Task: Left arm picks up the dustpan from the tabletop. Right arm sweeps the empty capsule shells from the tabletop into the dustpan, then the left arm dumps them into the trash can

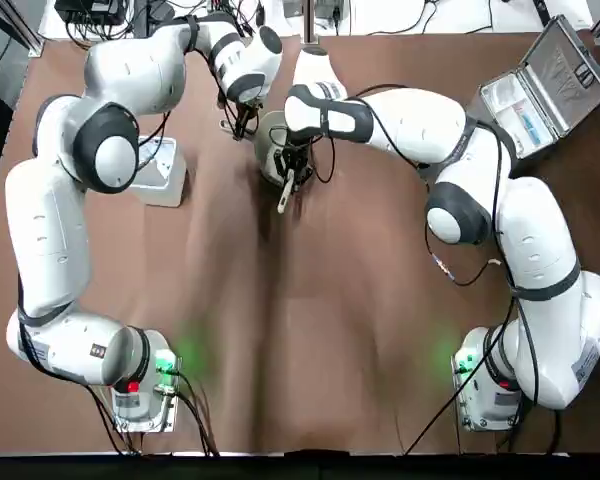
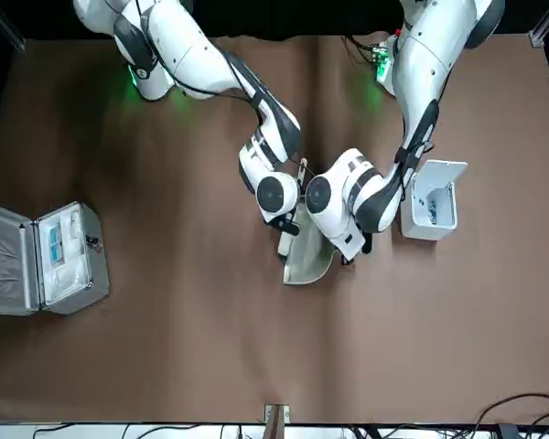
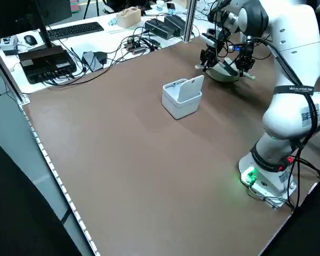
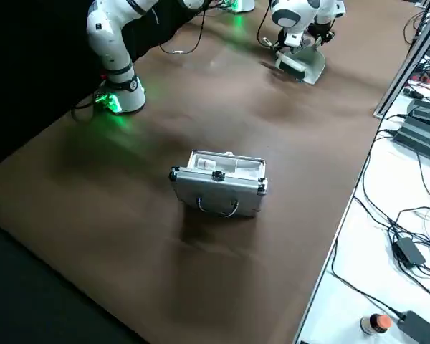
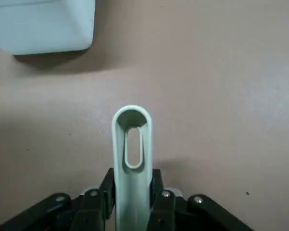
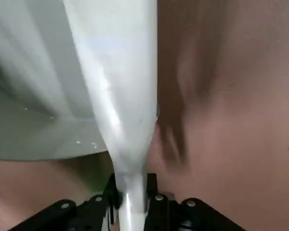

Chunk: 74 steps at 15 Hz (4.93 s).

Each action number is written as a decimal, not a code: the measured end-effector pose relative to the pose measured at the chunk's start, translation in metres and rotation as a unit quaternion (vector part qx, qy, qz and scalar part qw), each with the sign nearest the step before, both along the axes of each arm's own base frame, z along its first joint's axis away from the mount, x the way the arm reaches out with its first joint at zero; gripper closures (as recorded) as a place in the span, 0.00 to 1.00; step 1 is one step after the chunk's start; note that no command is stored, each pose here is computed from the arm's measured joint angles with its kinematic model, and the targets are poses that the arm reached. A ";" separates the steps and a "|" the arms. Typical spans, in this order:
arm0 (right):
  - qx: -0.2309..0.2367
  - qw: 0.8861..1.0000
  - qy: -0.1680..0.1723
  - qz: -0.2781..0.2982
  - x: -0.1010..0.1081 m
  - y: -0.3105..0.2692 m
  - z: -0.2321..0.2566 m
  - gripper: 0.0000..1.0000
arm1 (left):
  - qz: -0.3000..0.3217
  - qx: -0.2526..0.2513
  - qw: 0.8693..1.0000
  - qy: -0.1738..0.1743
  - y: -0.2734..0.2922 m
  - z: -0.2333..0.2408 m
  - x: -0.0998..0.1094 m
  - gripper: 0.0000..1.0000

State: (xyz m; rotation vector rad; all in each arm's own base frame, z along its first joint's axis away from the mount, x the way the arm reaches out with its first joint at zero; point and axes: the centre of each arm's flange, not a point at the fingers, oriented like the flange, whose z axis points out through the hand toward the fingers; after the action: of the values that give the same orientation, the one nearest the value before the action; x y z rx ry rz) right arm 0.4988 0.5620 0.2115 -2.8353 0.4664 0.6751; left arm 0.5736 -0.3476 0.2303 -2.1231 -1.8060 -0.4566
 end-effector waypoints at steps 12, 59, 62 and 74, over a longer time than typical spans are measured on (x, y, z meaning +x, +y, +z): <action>-0.007 1.000 0.002 -0.010 0.013 -0.014 -0.010 0.74 | 0.000 0.000 1.000 0.000 0.000 0.000 0.000 0.67; 0.288 0.936 0.191 -0.069 0.054 -0.039 0.044 0.74 | 0.025 -0.014 1.000 -0.002 0.013 0.008 0.015 0.67; 0.260 0.946 0.181 -0.066 0.056 -0.043 0.056 0.74 | 0.048 -0.072 0.996 0.010 0.027 0.011 0.030 0.67; 0.044 0.997 0.058 0.001 0.104 -0.161 0.170 0.74 | 0.057 -0.148 0.987 0.022 0.029 0.029 0.047 0.67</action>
State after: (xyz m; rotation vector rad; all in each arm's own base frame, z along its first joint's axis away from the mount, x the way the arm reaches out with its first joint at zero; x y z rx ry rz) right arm 0.6030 0.4012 0.3819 -2.7251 0.4407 0.8434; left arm 0.6207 -0.3188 0.2597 -2.1783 -2.0639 -0.1173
